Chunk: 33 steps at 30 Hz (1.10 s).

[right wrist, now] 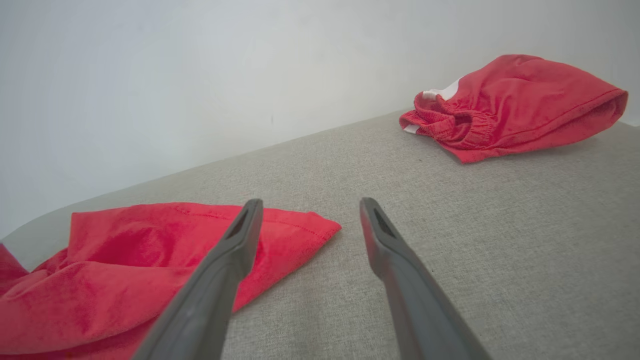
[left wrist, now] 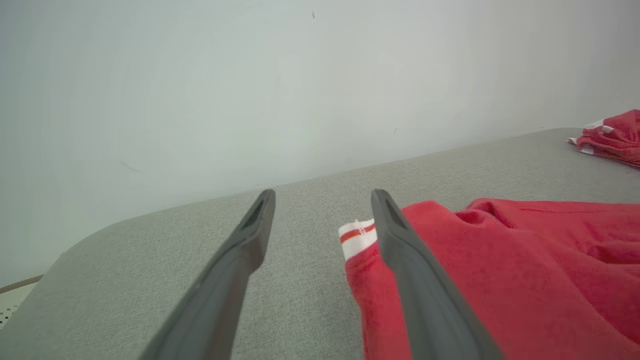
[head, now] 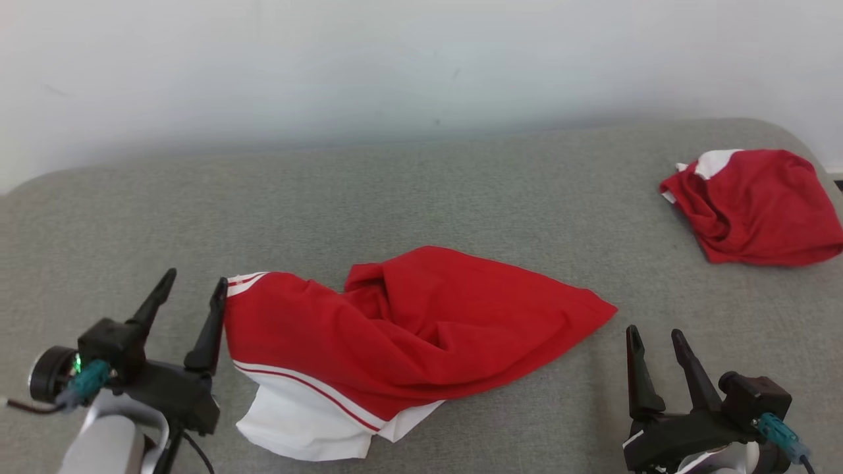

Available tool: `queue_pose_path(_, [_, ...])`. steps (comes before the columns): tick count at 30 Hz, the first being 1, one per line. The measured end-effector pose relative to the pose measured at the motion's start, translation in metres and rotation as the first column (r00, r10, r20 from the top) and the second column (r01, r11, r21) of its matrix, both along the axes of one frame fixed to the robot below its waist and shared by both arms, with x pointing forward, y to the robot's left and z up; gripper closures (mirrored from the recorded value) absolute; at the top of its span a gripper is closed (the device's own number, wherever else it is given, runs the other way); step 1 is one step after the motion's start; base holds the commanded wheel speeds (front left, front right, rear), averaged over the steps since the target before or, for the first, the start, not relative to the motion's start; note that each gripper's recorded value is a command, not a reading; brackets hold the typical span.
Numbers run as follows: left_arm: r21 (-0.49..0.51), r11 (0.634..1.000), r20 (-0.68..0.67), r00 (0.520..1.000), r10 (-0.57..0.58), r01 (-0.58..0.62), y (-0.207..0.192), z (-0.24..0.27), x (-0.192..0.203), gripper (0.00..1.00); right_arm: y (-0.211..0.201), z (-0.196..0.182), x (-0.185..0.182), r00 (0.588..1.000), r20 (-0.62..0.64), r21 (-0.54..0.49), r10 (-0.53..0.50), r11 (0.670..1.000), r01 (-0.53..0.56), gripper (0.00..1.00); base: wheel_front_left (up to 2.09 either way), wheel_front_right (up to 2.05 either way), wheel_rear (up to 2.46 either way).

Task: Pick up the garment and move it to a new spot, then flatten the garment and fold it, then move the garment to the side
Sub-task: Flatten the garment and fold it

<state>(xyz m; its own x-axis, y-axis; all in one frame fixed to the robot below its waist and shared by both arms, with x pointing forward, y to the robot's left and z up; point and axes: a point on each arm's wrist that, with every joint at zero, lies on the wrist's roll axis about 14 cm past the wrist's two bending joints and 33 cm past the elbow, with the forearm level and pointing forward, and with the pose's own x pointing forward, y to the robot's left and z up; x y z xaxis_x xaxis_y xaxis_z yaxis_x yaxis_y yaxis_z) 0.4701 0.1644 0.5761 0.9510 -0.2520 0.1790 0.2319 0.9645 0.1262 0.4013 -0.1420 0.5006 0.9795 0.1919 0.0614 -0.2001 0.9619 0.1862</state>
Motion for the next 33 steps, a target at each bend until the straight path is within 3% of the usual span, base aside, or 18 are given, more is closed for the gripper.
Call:
queue_pose_path(7, [-0.106,0.989,0.121,0.986,0.117,-0.104,0.018,0.027,-0.046,0.00,0.017,-0.006,0.002,0.999,-0.018,0.003,0.049,0.999,-0.049,0.00,0.00,0.00,0.00])
queue_pose_path(13, [-0.137,0.978,0.111,0.979,0.173,-0.157,0.026,0.017,-0.073,0.00,0.024,-0.005,0.003,0.997,-0.016,-0.002,0.073,0.997,-0.073,0.00,0.00,0.00,0.00])
queue_pose_path(20, [-0.184,0.968,-0.018,0.985,0.171,-0.171,0.021,-0.024,-0.087,0.00,0.026,-0.007,0.004,0.996,-0.022,-0.003,0.083,0.997,-0.083,0.00,0.00,0.00,0.00])
queue_pose_path(27, [-0.175,0.970,-0.183,0.974,0.134,-0.166,0.013,-0.078,-0.082,0.00,0.024,-0.011,0.005,0.996,-0.032,-0.010,0.083,0.996,-0.084,0.00,0.00,0.00,0.00])
queue_pose_path(33, [-0.159,0.976,-0.234,0.966,0.109,-0.149,0.003,-0.095,-0.073,0.00,0.014,-0.016,0.005,0.997,-0.045,-0.017,0.060,0.998,-0.060,0.00,0.00,0.00,0.00])
